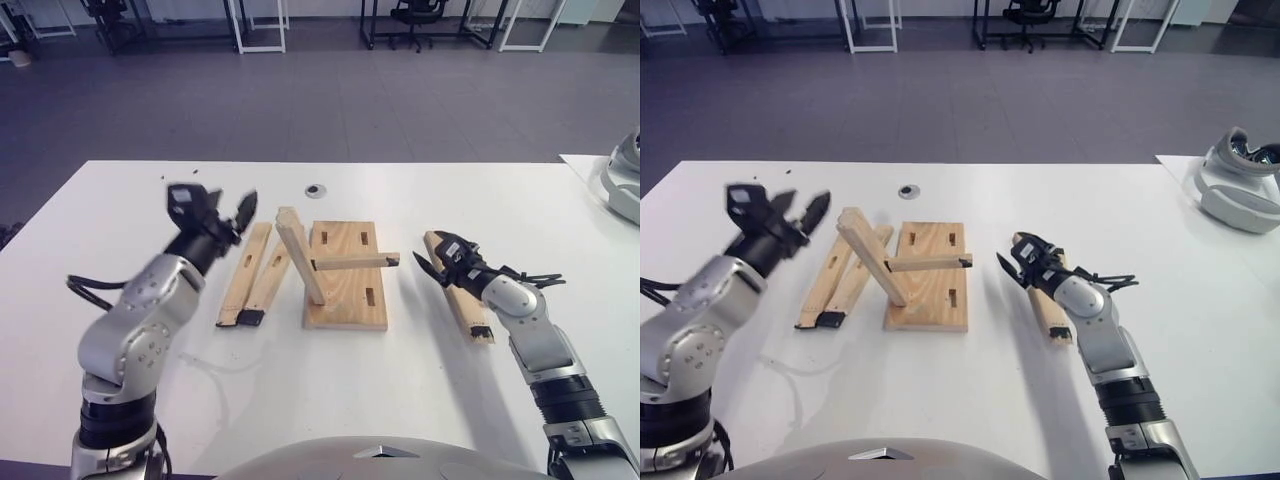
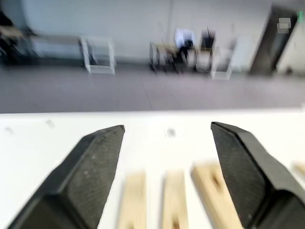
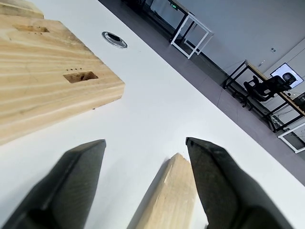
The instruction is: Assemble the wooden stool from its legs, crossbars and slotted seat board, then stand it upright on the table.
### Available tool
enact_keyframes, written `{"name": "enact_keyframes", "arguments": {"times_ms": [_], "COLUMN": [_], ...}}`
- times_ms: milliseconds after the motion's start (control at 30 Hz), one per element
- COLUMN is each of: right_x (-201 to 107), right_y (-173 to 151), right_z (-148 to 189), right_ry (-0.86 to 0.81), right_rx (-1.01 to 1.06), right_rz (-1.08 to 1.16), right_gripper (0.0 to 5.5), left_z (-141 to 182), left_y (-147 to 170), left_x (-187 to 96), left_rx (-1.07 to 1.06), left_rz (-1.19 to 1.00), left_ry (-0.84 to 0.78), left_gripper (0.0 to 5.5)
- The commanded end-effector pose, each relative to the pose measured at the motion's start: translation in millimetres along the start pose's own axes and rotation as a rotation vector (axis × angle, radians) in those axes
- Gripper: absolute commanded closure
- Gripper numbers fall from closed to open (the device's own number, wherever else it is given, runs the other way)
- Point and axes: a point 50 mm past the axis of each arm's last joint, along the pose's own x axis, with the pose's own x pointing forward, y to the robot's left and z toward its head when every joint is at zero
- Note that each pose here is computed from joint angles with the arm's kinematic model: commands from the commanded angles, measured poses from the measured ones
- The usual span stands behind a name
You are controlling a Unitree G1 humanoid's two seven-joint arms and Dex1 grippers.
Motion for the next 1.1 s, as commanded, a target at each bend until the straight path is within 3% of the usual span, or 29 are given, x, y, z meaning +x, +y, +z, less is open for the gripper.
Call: {"name": "enact_keyframes", "arguments": {"times_ms": [33,267,433,567,667,800,1000,1100], "right_x": [4.3,7.8,9.6,13.7,22.5,26.6,29.2,27.0], "right_y": [0.4,8.7,8.2,-10.1,-47.8,-71.9,-49.2,-50.4], "right_z": [-1.2,-5.9,-4.1,10.3,47.3,131.7,213.4,227.8], "right_ry": [-0.008,0.0,-0.006,-0.082,-0.274,-0.65,-0.925,-0.969], "right_rx": [0.01,0.022,0.017,0.126,0.363,0.662,0.966,1.084], "right_rz": [0.001,0.029,0.031,-0.016,-0.053,0.155,0.474,0.504], "right_gripper": [2.36,2.36,2.36,2.36,2.36,2.36,2.36,2.36], "left_z": [-58.5,-91.8,-90.8,-81.1,-24.3,50.3,84.9,83.5], "left_y": [5.9,8.3,11.3,15.2,11.7,1.4,-17.0,-26.6], "left_x": [-1.0,-2.2,-1.0,2.8,16.8,29.1,43.0,44.6], "left_rx": [0.057,0.057,0.162,0.175,0.154,0.357,0.482,0.519], "left_rz": [-0.055,-0.062,-0.038,0.003,-0.034,-0.181,-0.392,-0.456], "left_ry": [0.258,0.4,0.421,0.352,0.065,-0.271,-0.478,-0.514], "left_gripper": [2.16,2.16,3.06,3.43,3.43,3.43,3.43,3.43]}}
